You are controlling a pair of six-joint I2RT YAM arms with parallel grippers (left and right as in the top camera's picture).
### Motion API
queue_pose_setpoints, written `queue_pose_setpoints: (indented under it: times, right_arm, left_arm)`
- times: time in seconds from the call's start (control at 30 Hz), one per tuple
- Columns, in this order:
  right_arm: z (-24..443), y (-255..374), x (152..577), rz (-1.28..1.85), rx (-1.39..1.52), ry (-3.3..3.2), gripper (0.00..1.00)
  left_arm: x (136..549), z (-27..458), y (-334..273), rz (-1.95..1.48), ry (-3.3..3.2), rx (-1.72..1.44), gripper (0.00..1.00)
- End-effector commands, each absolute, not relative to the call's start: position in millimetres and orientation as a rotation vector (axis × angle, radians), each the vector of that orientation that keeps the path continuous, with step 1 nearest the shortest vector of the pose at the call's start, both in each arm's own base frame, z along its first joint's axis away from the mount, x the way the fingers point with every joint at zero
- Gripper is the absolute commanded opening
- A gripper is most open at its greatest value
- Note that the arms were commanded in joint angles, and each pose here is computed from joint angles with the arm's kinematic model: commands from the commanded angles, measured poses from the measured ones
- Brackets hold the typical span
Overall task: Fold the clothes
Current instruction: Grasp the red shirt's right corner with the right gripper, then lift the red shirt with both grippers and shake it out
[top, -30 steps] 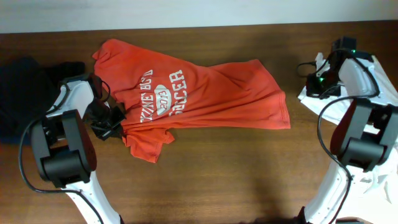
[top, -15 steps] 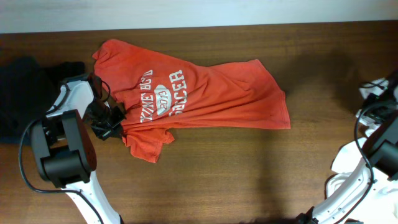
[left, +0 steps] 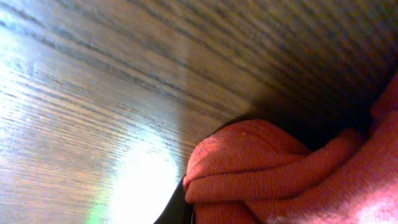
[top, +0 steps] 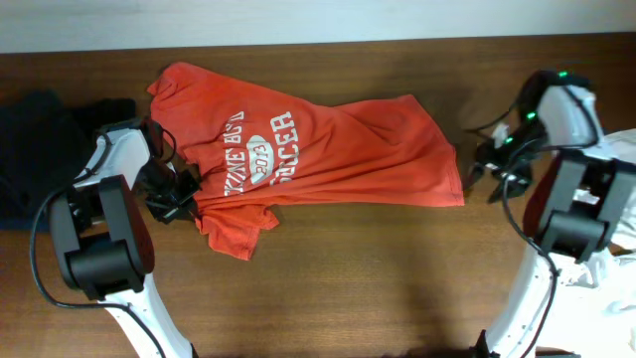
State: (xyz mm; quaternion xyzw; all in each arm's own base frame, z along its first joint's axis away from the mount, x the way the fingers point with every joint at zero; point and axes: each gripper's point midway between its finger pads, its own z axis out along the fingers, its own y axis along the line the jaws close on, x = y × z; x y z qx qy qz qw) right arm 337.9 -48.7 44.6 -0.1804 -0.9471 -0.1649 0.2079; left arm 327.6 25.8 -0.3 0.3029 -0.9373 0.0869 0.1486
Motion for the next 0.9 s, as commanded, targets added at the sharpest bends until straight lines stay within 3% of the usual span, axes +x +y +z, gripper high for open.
queue_pose_setpoints:
  times: [0.0, 0.2, 0.3, 0.4, 0.5, 0.57, 0.67, 0.77, 0.87]
  right_arm:
    - [27.9, -30.2, 326.0, -0.474, -0.542, -2.582, 0.61]
    - [1.7, -25.6, 339.0, -0.452, -0.601, -2.647, 0.53]
    - [-2.7, -19.4, 348.3, -0.418, -0.636, -2.674, 0.23]
    - [-4.0, -19.5, 351.6, -0.416, -0.649, -2.684, 0.04]
    - [-5.3, -26.5, 357.2, -0.379, -0.643, -2.722, 0.04]
    - [32.3, -40.7, 381.0, -0.326, -0.580, -2.847, 0.04]
    - [105.0, -48.3, 416.1, -0.342, -0.540, -3.042, 0.04]
    - [195.5, -60.6, 432.3, -0.267, -0.530, -3.236, 0.04]
    - [256.2, -66.4, 438.4, -0.218, -0.500, -3.417, 0.04]
  left_arm:
    - [327.9, 6.5, 29.4, 0.234, -2.718, 0.883, 0.04]
    - [328.0, 6.5, 29.3, 0.238, -2.726, 0.862, 0.04]
    - [327.9, 6.5, 29.3, 0.238, -2.726, 0.862, 0.04]
    - [328.0, 6.5, 29.3, 0.238, -2.726, 0.862, 0.04]
    - [328.1, 6.8, 28.6, 0.246, -2.731, 0.846, 0.00]
    - [349.2, 27.7, 15.2, 0.436, -2.834, 0.630, 0.00]
    - [384.3, 73.1, 21.5, 0.466, -2.993, 0.575, 0.00]
    - [422.6, 160.8, 12.4, 0.659, -3.217, 0.432, 0.00]
    - [432.3, 220.9, 2.2, 0.796, -3.343, 0.320, 0.00]
